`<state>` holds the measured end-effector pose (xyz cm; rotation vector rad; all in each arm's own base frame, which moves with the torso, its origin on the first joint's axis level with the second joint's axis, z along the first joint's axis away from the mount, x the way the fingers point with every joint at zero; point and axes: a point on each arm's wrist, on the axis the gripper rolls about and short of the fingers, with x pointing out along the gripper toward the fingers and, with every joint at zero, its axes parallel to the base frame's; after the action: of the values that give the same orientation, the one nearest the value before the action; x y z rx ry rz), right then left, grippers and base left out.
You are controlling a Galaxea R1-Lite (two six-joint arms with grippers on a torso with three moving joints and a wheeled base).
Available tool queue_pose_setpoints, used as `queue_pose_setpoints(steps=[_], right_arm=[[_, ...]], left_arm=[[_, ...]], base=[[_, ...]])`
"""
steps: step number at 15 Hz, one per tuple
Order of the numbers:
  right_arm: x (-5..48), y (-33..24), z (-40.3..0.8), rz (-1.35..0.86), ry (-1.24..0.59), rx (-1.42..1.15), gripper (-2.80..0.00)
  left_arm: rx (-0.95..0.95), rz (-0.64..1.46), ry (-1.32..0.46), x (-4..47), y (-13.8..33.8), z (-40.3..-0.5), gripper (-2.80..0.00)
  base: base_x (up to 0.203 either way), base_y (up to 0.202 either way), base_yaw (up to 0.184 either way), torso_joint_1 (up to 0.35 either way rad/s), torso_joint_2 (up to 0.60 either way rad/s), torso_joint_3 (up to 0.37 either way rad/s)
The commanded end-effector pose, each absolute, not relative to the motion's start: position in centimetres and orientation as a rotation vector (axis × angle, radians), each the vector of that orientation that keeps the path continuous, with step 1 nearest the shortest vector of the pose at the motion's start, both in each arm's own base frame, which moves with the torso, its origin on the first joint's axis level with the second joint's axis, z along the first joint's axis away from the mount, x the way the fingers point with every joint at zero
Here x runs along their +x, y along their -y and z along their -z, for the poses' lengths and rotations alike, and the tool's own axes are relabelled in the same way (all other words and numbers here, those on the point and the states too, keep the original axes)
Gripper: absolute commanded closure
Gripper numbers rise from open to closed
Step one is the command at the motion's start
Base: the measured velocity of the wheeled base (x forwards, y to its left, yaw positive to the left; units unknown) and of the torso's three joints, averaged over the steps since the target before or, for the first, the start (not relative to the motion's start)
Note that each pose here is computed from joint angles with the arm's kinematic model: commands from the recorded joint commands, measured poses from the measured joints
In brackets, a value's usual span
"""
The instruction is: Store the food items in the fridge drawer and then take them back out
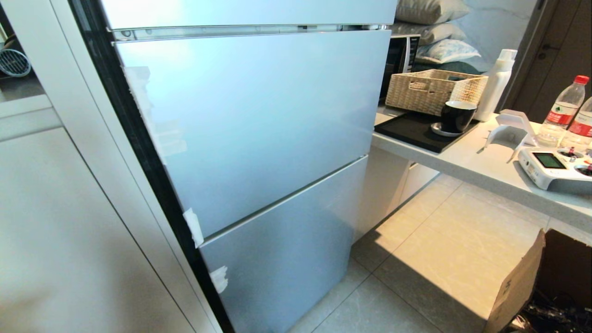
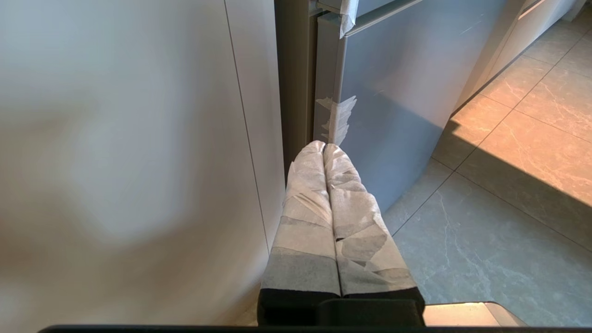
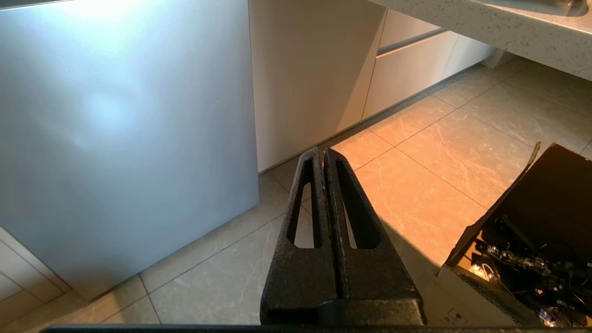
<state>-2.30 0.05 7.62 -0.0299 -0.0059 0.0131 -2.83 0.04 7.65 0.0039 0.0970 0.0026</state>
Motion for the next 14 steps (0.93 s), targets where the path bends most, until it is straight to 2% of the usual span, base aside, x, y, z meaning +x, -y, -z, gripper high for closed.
queue_pose_setpoints(steps=[1, 14], right_arm=[[-2.29, -0.05, -7.62, -0.014, 0.005, -0.031, 0.00], [-2.29, -0.05, -7.62, -0.014, 0.005, -0.031, 0.00]], left_arm=[[0.004, -0.003, -0.098, -2.82, -0.04, -7.65, 0.00], [0.004, -0.003, -0.098, -2.82, -0.04, -7.65, 0.00]], base=[[0.000, 0.000, 0.000, 0.000, 0.00, 0.000], [0.000, 0.000, 0.000, 0.000, 0.00, 0.000]])
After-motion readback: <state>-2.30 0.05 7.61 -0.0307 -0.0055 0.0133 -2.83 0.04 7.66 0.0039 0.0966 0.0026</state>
